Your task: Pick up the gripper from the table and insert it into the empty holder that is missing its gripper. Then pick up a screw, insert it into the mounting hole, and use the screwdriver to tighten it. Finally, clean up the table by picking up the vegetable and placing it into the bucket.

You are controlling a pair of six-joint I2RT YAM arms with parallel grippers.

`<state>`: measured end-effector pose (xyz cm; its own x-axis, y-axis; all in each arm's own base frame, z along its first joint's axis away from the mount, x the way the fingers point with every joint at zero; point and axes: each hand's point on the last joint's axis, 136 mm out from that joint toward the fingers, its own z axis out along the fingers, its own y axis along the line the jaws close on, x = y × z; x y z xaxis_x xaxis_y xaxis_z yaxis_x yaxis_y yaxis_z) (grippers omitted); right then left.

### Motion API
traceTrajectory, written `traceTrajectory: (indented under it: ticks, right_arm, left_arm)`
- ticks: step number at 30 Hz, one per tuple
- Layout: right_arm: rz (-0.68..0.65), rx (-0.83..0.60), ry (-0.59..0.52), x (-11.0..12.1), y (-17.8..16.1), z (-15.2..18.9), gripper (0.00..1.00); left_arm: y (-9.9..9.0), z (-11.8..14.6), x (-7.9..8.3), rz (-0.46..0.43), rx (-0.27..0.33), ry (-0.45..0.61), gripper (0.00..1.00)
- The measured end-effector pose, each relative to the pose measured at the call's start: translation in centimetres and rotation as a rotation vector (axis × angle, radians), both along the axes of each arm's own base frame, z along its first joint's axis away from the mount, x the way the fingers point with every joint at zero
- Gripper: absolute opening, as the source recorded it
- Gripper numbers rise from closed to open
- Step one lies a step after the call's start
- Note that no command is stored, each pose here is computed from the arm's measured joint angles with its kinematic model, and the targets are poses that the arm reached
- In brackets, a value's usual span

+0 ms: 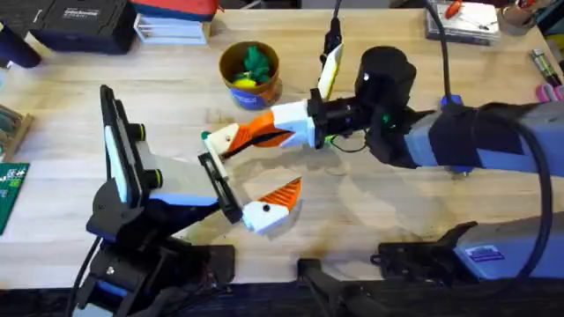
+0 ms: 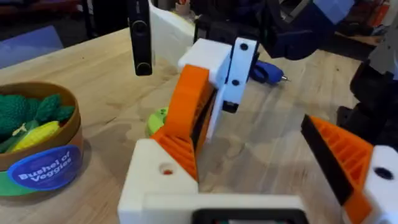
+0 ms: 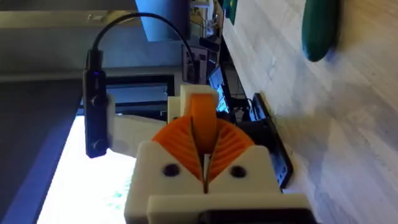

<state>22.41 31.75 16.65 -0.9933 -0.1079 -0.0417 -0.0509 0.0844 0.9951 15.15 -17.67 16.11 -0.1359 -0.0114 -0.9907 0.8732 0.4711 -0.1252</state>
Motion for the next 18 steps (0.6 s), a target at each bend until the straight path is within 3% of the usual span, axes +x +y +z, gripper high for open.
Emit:
traceTrajectory:
  ticks: [7,18]
  right_arm:
    - [0.000,0.000,-0.003,0.01,0.01,0.01,0.031]
    - [0.012,0.006,-0.035,-0.20,0.08,0.07,0.174]
  left_arm:
    - [0.02,0.00,0.03,0.002,0.000,0.000,0.986]
    - [-0.18,0.04,-0.32,-0.021,0.000,-0.005,0.986]
